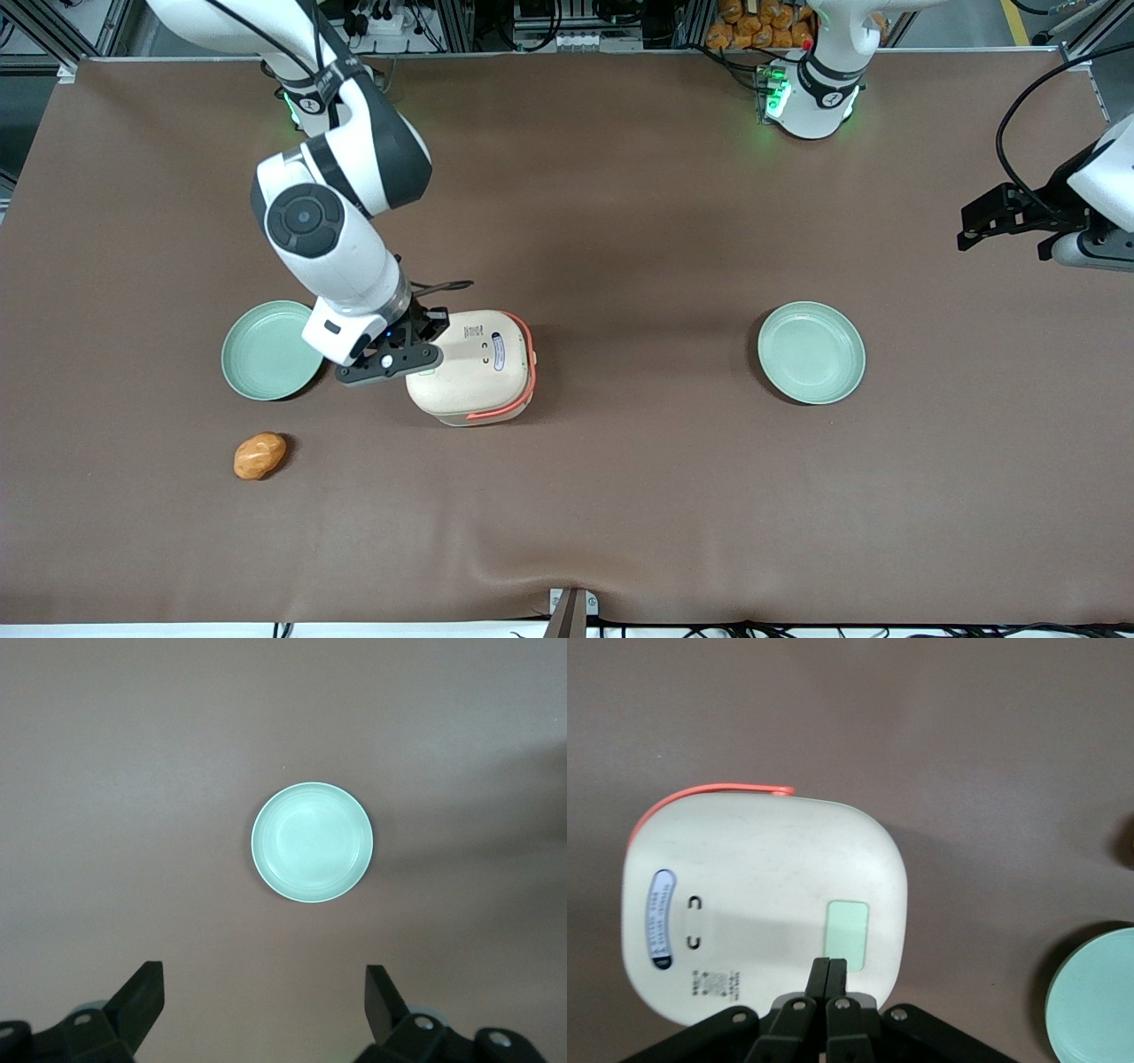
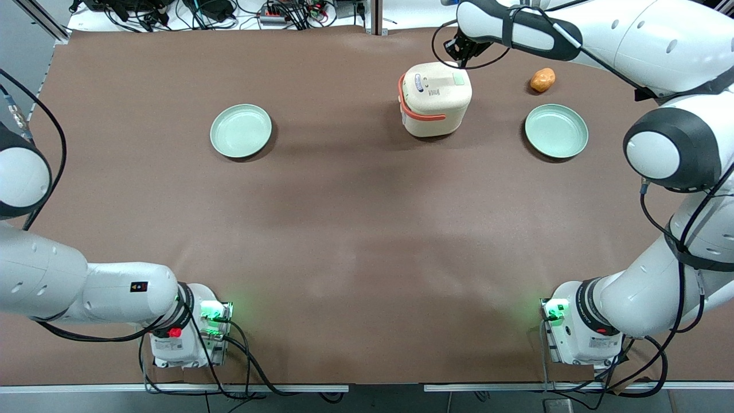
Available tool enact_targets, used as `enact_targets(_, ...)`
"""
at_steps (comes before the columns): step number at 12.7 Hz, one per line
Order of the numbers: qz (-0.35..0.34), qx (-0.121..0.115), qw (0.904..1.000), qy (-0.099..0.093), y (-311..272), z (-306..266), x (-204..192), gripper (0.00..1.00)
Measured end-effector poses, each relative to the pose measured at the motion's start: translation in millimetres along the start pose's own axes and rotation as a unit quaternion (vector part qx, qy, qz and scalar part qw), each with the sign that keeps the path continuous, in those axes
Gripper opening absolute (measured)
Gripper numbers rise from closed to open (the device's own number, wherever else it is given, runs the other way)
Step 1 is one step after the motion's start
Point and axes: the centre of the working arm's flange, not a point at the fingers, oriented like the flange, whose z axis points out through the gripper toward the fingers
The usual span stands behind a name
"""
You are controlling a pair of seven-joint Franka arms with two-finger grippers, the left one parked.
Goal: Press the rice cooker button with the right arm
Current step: 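Press down on the blue lid button with the closed right gripper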
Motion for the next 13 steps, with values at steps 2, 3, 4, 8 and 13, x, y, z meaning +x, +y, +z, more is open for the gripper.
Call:
enact_targets(2,0.002,-0.003,1.0000,-0.002,3.2,12.2,3.6,0.01)
enact_targets(3,0.000,-0.006,1.0000,-0.001,3.3,16.7,5.1,0.01)
enact_targets(4,-0.002,-0.010,0.9999,-0.002,3.5,21.2,5.7,0.01)
enact_targets(8,-0.003,-0.011,0.9999,-0.009,3.1,35.6,7.3,0.01)
enact_targets(13,0.005,-0.013,0.9998,-0.012,-5.1,43.7,6.3,0.01)
